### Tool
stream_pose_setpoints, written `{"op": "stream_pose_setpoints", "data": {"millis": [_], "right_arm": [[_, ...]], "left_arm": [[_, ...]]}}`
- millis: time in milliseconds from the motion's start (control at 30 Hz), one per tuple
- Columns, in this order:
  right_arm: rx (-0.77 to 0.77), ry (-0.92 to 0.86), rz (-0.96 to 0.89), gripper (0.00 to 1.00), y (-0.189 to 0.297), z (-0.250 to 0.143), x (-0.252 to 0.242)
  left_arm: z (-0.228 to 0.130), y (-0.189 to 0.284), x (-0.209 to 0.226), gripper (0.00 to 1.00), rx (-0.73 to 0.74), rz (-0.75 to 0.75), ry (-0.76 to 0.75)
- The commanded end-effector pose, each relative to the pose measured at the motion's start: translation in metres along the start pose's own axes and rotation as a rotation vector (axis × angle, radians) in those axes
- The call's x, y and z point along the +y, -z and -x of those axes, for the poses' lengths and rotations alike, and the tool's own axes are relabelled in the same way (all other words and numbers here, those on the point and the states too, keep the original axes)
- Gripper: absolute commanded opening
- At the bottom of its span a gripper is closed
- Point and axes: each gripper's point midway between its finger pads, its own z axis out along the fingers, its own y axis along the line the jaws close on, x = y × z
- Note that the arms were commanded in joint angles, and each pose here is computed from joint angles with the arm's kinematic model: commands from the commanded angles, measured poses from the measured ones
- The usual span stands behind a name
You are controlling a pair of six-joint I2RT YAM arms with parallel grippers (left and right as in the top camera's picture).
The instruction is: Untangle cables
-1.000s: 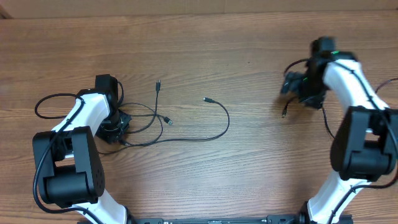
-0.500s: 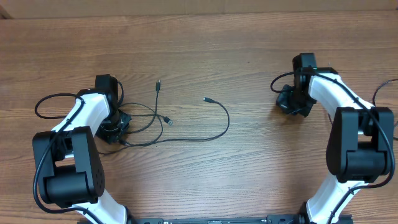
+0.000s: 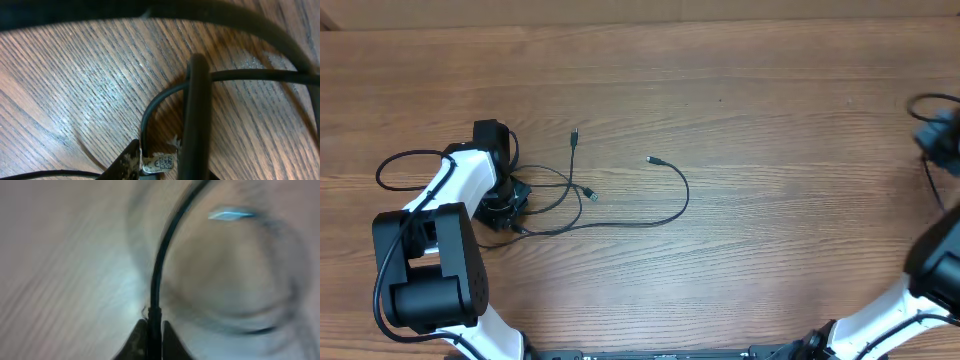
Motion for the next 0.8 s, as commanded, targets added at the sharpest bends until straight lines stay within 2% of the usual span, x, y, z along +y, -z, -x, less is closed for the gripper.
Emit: {"op": "stream_pose_setpoints", "data": {"millis": [0, 33, 200, 300, 467, 600, 667, 733, 767], "right_arm": [[-0.006, -0.065, -0.048, 0.8, -0.01, 0.014, -0.044], [0.006, -0.089, -0.015, 1.0, -0.011, 0.015, -0.049], [0.039, -0.148, 0.234, 1.0, 0.01, 0.027, -0.034], [0.006, -0.126, 0.37, 1.0, 0.04, 0.04, -0.007], [-0.02, -0.008, 0.53, 1.0, 0.091, 0.029, 0.058], [0.036, 0.114, 0.584, 1.0, 0.11, -0.009, 0.114], [0.073, 0.181, 0.607, 1.0, 0.117, -0.033, 0.141], [0.104, 0.239, 0.633, 1.0, 0.125, -0.055, 0.165], [0.124, 0.276, 0.652, 1.0, 0.131, -0.07, 0.178]], "left_arm": [[-0.031, -0.015, -0.005, 0.19, 0.136, -0.023, -0.094], [-0.036, -0.014, -0.009, 0.05, 0.163, -0.051, -0.144], [-0.052, 0.001, -0.043, 0.04, 0.231, -0.284, -0.472], [-0.054, 0.027, -0.059, 0.05, 0.25, -0.394, -0.542], [-0.062, 0.088, -0.09, 0.2, 0.232, -0.619, -0.678], [-0.088, 0.136, -0.11, 0.5, 0.188, -0.769, -0.847], [-0.107, 0.154, -0.117, 0.6, 0.158, -0.814, -0.957], [-0.125, 0.169, -0.121, 0.66, 0.117, -0.841, -1.076], [-0.131, 0.176, -0.122, 0.75, 0.087, -0.839, -1.126]]}}
